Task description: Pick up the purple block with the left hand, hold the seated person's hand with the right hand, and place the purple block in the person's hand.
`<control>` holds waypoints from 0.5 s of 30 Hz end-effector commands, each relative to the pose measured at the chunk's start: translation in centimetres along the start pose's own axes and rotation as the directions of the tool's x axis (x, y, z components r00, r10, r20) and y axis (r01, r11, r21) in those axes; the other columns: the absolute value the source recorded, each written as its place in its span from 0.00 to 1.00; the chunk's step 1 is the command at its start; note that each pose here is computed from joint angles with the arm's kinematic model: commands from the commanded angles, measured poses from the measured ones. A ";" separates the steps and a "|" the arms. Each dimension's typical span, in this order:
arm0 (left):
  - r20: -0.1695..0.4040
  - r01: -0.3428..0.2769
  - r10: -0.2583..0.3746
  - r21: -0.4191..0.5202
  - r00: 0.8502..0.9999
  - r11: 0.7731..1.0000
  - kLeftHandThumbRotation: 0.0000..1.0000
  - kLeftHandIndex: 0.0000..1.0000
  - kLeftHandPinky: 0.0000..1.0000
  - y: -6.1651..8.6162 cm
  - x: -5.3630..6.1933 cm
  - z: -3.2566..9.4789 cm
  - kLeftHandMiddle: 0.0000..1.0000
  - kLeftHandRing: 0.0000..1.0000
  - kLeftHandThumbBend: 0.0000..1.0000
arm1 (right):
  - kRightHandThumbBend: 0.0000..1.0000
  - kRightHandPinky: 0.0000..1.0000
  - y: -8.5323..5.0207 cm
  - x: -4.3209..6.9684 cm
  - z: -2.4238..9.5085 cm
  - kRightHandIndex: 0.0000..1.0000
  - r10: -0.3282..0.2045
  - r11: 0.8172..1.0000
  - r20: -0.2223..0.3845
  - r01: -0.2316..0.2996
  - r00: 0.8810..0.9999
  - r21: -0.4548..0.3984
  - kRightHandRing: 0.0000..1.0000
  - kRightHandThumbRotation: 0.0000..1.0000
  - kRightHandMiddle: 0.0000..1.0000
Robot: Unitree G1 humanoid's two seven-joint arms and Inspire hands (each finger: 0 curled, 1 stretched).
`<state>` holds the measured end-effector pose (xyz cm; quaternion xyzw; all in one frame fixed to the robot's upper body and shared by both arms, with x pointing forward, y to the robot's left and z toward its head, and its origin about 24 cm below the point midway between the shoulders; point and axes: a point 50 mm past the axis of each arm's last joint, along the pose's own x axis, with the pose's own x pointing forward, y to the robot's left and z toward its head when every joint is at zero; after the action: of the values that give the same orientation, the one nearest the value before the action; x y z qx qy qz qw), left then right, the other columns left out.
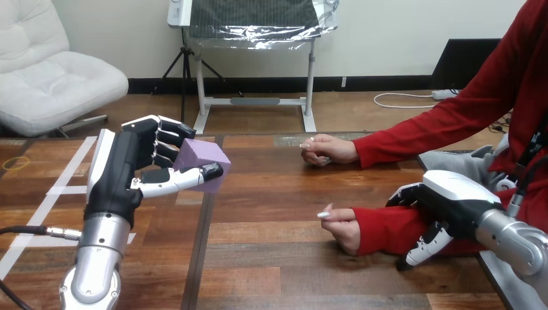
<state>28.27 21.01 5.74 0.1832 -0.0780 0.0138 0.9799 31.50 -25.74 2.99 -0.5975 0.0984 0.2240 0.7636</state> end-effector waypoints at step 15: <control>0.087 -0.053 0.054 -0.013 0.995 0.998 0.00 0.42 0.34 0.8 1.2 1.9 0.42 0.39 0.61 | 0.89 0.54 -2.8 0.9 0.8 0.67 -0.036 0.999 0.016 0.036 0.999 -0.010 0.65 0.22 0.68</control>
<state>28.26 21.13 5.78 0.1834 -0.0792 0.0199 0.9796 31.68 -25.92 2.86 -0.5975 0.1139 0.2263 0.7608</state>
